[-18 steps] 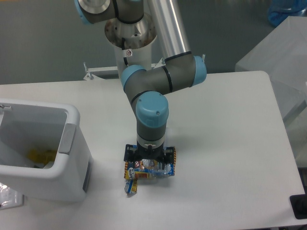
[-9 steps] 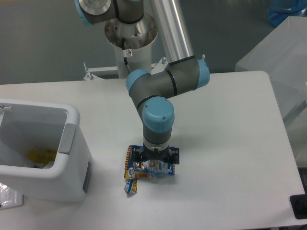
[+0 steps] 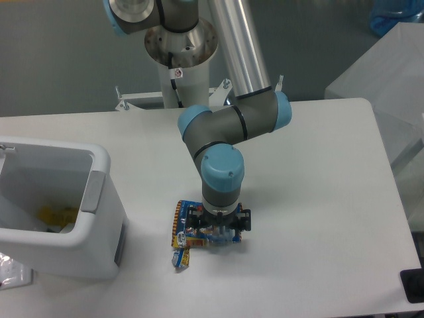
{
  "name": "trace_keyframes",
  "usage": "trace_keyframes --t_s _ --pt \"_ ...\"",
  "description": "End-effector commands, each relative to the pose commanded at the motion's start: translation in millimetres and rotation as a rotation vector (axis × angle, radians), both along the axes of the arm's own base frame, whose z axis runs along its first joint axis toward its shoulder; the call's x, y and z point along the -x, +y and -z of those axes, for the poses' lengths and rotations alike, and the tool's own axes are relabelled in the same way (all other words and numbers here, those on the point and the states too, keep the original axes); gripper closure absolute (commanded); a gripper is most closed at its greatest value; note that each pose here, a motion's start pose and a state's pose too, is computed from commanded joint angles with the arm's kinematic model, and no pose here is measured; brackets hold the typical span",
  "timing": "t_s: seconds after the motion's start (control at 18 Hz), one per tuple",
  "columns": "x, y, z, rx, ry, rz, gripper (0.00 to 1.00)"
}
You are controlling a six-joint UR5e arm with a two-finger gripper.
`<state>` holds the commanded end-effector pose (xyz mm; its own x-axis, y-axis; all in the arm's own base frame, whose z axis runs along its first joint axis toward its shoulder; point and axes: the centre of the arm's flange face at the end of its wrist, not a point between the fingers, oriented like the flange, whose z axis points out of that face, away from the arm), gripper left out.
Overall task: Place the trash in the trash can
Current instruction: 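Close the gripper around the clear plastic bottle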
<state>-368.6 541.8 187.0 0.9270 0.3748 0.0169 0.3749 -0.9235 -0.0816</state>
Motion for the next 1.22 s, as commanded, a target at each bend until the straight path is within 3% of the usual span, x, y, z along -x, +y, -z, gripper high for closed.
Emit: trace_keyframes --t_s 0.33,0.5,1.22 --pt "1.3 1.3 -3.2 -0.009 0.01 0.003 0.01" --pt "1.8 -1.4 -1.2 0.01 0.022 0.0 0.15" --pt "0.7 -2.1 -2.2 0.024 0.033 0.002 0.31"
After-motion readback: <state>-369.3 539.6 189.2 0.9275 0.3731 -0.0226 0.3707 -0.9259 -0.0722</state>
